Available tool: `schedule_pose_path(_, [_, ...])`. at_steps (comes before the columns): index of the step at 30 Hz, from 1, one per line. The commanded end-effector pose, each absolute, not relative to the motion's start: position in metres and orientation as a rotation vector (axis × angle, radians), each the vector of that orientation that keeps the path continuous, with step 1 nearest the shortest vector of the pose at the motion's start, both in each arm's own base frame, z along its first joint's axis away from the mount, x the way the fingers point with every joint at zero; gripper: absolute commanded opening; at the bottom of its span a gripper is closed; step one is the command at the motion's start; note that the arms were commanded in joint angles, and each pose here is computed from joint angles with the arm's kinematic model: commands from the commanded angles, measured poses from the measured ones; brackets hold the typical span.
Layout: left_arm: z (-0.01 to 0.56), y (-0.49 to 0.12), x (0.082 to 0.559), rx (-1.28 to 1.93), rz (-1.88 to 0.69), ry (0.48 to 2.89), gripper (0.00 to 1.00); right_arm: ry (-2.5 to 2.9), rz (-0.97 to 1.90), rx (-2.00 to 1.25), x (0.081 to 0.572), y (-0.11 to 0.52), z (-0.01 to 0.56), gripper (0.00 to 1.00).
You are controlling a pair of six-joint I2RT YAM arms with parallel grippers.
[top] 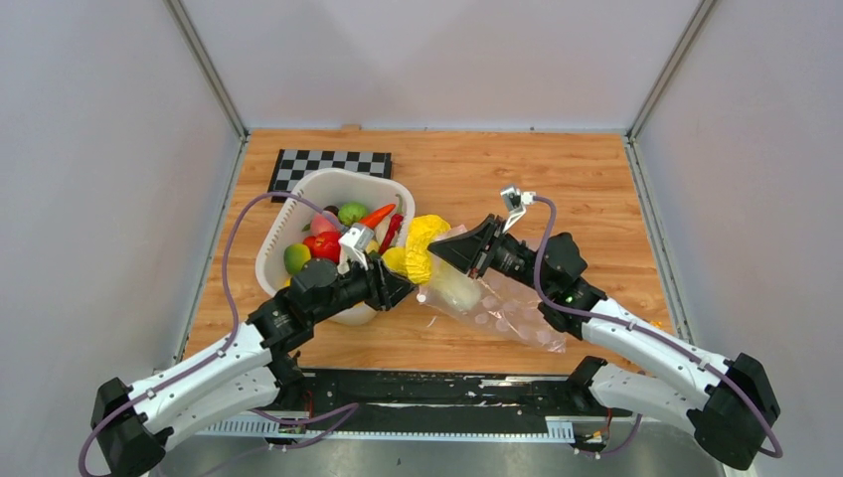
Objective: Place the food in the zip-top bag and seal the zipper
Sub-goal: Place the fake vegetable in the zipper food storage bag.
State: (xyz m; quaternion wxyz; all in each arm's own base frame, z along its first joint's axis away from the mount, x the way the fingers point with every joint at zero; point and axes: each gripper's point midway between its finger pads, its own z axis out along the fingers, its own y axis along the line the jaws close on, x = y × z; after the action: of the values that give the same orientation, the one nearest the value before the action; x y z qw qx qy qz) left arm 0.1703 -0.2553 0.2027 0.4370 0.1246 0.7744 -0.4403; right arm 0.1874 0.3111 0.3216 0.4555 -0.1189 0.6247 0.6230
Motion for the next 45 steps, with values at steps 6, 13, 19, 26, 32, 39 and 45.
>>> schedule_pose_path(6, [0.234,-0.277,0.173,0.198,-1.304,1.804,0.62,1.469,1.527,-0.318,0.188,0.309,0.335,0.00])
schedule_pose_path(13, [0.222,-0.281,0.177,0.124,-1.322,1.830,0.63,1.430,1.583,-0.254,0.188,0.306,0.345,0.00])
schedule_pose_path(19, [0.214,-0.272,0.180,0.108,-1.246,1.864,0.54,1.410,1.633,-0.141,0.193,0.301,0.345,0.00])
schedule_pose_path(26, [0.208,-0.280,0.172,0.150,-1.278,1.882,0.49,1.383,1.659,-0.106,0.196,0.301,0.348,0.00])
schedule_pose_path(32, [0.203,-0.287,0.163,0.178,-1.336,1.890,0.45,1.371,1.652,-0.095,0.197,0.299,0.351,0.00])
schedule_pose_path(39, [0.204,-0.293,0.163,0.180,-1.363,1.882,0.26,1.380,1.647,-0.110,0.196,0.300,0.352,0.00])
schedule_pose_path(45, [0.207,-0.299,0.160,0.216,-1.397,1.865,0.07,1.395,1.633,-0.139,0.193,0.300,0.351,0.00])
